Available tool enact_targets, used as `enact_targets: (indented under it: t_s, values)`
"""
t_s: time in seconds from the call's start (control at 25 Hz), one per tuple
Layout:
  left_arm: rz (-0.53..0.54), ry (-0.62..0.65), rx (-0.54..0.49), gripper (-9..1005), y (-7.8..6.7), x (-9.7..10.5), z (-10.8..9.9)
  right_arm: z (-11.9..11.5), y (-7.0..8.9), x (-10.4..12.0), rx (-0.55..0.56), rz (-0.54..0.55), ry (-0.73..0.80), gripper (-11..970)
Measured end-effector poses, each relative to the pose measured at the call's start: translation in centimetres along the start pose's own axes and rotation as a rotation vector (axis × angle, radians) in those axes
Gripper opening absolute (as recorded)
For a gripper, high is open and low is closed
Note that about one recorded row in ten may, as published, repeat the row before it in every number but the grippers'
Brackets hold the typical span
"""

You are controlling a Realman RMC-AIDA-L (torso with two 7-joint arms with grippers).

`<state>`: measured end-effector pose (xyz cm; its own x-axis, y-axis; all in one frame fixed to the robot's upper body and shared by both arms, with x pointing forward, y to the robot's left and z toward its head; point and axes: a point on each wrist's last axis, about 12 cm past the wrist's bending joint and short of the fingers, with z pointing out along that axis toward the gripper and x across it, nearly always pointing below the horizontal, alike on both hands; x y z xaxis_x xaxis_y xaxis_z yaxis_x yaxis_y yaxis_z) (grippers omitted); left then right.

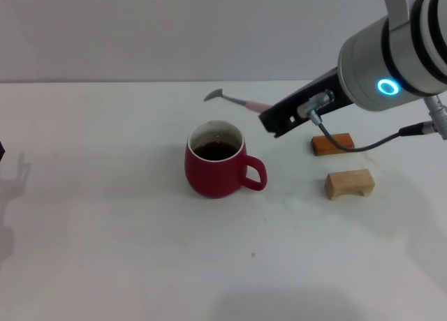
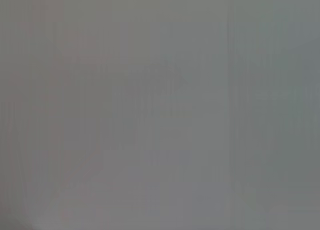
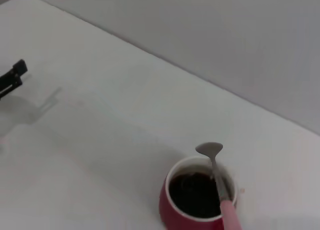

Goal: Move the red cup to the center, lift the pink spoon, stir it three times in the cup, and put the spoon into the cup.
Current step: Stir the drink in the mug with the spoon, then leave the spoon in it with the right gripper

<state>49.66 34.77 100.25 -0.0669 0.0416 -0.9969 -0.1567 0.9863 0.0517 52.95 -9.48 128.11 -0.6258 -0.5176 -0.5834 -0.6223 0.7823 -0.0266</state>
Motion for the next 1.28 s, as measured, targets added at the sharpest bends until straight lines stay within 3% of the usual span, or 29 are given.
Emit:
enact_targets:
  t_s: [0.8,1.28]
  values:
    - [-0.007,-0.026,-0.007,810,0.2,-0.6,0.7,-0.8,-0.5,0.1,0.001,0.047,0.070,159]
    - [-0.010,-0.023,-0.007,810,0.0,-0.6,0.6,0.2,-0.7,1.0,-0.003,0.070,0.111,158]
